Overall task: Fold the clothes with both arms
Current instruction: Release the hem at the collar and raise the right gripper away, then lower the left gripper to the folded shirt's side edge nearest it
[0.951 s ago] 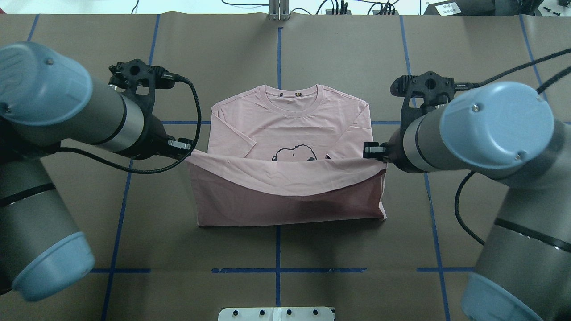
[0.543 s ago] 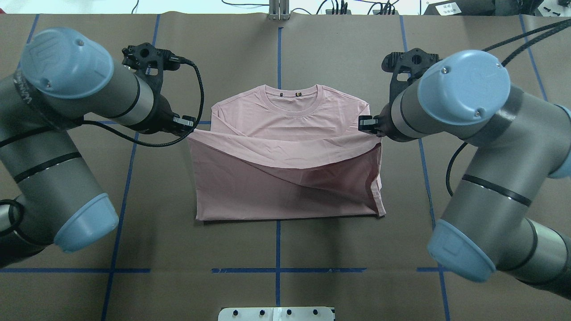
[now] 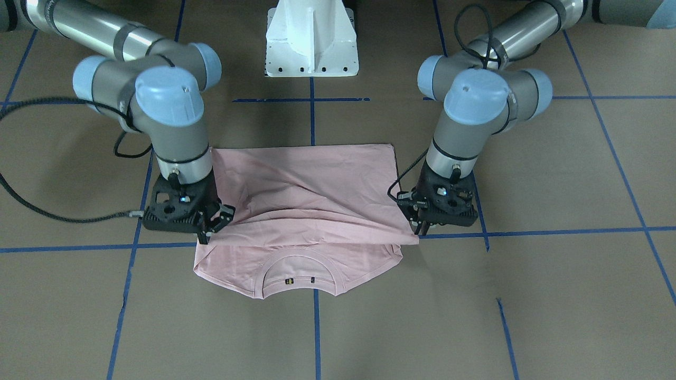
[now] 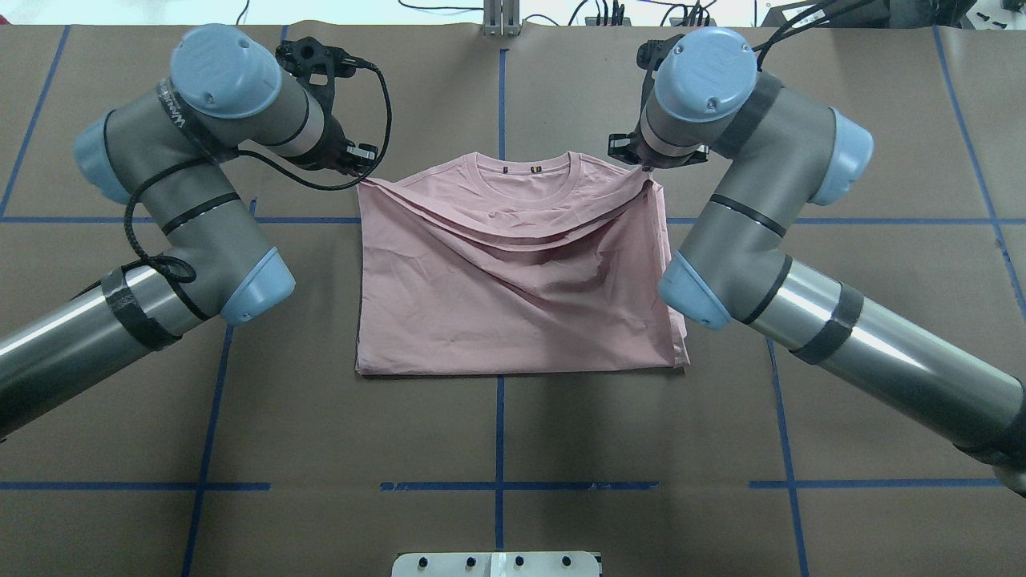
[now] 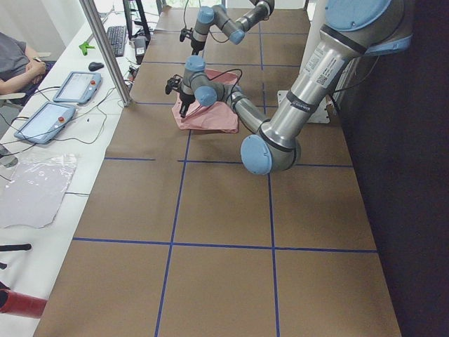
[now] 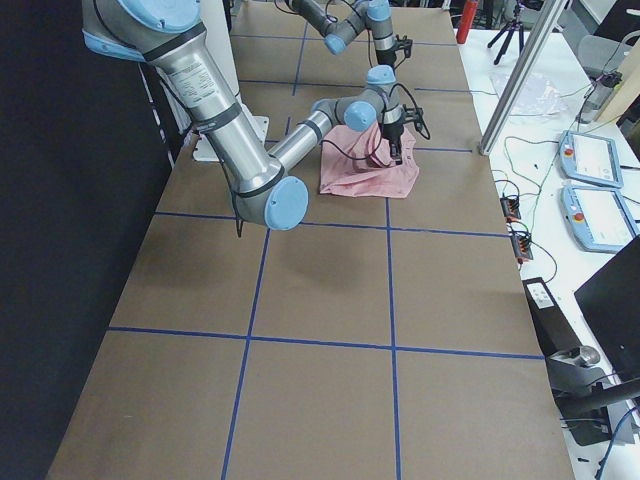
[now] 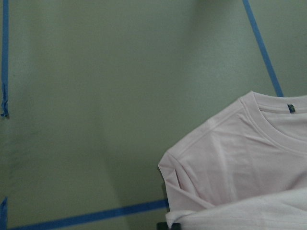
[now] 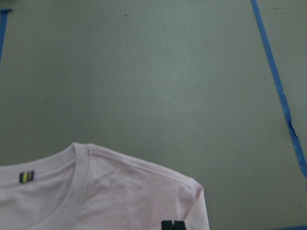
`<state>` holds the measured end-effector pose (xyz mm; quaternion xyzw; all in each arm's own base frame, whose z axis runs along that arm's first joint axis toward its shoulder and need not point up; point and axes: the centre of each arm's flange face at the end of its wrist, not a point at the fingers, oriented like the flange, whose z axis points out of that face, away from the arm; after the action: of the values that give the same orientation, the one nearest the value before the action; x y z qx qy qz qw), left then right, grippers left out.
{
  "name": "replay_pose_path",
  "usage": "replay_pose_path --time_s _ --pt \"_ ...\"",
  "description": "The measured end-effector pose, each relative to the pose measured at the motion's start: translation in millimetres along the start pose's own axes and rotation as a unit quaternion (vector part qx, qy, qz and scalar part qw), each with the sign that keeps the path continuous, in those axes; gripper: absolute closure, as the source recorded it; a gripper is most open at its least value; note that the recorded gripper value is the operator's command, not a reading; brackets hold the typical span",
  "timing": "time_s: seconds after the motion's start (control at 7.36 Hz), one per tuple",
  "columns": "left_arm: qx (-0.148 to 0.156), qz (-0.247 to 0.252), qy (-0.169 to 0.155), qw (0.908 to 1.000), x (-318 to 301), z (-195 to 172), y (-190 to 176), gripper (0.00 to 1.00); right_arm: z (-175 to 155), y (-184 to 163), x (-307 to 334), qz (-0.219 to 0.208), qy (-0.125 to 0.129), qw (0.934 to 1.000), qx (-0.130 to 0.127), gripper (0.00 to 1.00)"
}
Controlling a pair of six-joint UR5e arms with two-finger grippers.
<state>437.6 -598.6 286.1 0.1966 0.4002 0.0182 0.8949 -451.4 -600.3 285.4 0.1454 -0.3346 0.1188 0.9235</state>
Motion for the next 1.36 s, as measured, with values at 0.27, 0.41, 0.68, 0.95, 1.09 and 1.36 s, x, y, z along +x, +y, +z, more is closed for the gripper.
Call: replay_pose_path --time_s 0.27,0.41,0.68,0.95,1.09,1.36 --pt "0.018 0.015 -0.005 0.9997 -17.0 15.3 -13.8 0.0 30.3 -37.8 15.7 -0.021 -0.007 0.9997 -0.004 0.0" --pt "0.021 0.018 -0.004 0.9996 -19.4 14.3 -15.1 0.0 30.8 -48.2 27.3 -0.038 -0.014 0.9991 -0.012 0.0" --pt "0.029 0.023 0.008 0.9993 -23.1 -1.9 -3.5 0.0 23.0 -43.9 50.4 -0.06 -0.03 0.9975 -0.022 0.0" --pt "0.031 0.034 0.033 0.9984 -24.1 -30.4 42.9 0.0 8.6 -26.0 77.0 -0.067 -0.042 0.9967 -0.02 0.0" --pt "0.023 0.031 0.047 0.9981 -20.3 -39.7 76.8 0.07 4.0 -21.4 82.8 -0.068 -0.045 0.9965 -0.018 0.0" --pt "-0.002 -0.022 0.064 0.9977 4.9 -38.9 147.0 0.37 1.0 -18.7 85.6 -0.065 -0.046 0.9967 -0.016 0.0"
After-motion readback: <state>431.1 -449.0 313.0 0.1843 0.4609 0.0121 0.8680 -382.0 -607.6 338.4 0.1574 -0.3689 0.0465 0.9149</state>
